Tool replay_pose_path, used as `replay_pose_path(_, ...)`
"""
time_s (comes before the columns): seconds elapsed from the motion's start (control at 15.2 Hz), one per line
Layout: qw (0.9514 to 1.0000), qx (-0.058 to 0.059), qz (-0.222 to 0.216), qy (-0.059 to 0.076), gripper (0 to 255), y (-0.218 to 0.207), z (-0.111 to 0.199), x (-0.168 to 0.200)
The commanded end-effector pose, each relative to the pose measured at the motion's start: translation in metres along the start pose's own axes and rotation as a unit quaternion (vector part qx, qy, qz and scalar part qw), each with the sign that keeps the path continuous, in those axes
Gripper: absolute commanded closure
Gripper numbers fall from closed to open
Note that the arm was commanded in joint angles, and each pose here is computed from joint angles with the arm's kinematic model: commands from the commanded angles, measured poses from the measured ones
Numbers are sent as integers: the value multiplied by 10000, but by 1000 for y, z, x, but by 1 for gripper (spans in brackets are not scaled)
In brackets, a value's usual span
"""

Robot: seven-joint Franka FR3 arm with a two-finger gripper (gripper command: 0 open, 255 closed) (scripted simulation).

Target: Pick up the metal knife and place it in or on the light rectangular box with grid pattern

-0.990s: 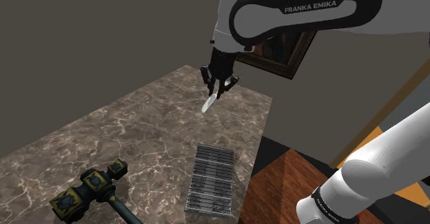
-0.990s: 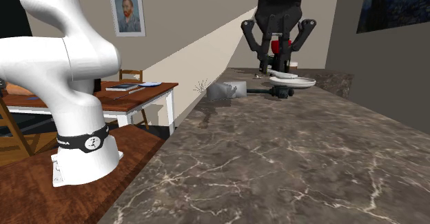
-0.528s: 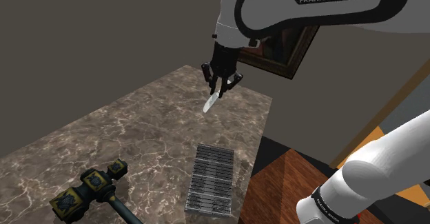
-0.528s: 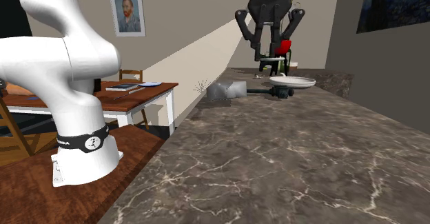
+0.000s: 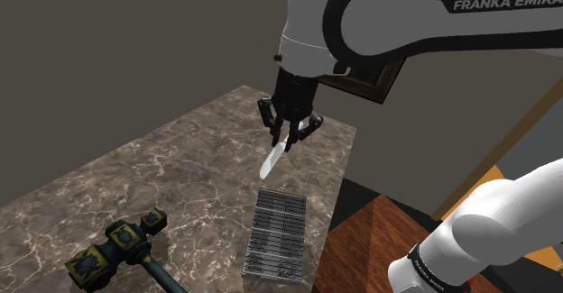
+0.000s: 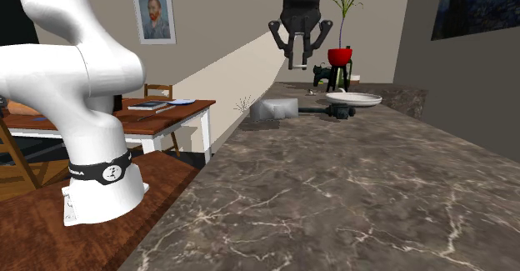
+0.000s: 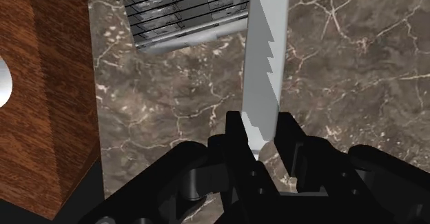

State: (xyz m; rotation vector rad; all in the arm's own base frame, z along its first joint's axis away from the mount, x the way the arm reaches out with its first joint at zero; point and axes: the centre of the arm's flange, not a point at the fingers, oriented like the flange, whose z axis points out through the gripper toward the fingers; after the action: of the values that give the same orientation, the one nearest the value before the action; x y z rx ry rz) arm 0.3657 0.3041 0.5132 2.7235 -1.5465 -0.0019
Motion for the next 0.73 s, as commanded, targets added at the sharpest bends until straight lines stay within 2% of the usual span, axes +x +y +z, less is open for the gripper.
replay_pose_path(0.0,10000,-3,6,-1,255,8,-5,-23)
replay_pose_path(0.13,10000,-3,6,-1,255,19,-8,-55)
replay_pose_path(0.66,10000,-3,6,-1,255,18,35,-55)
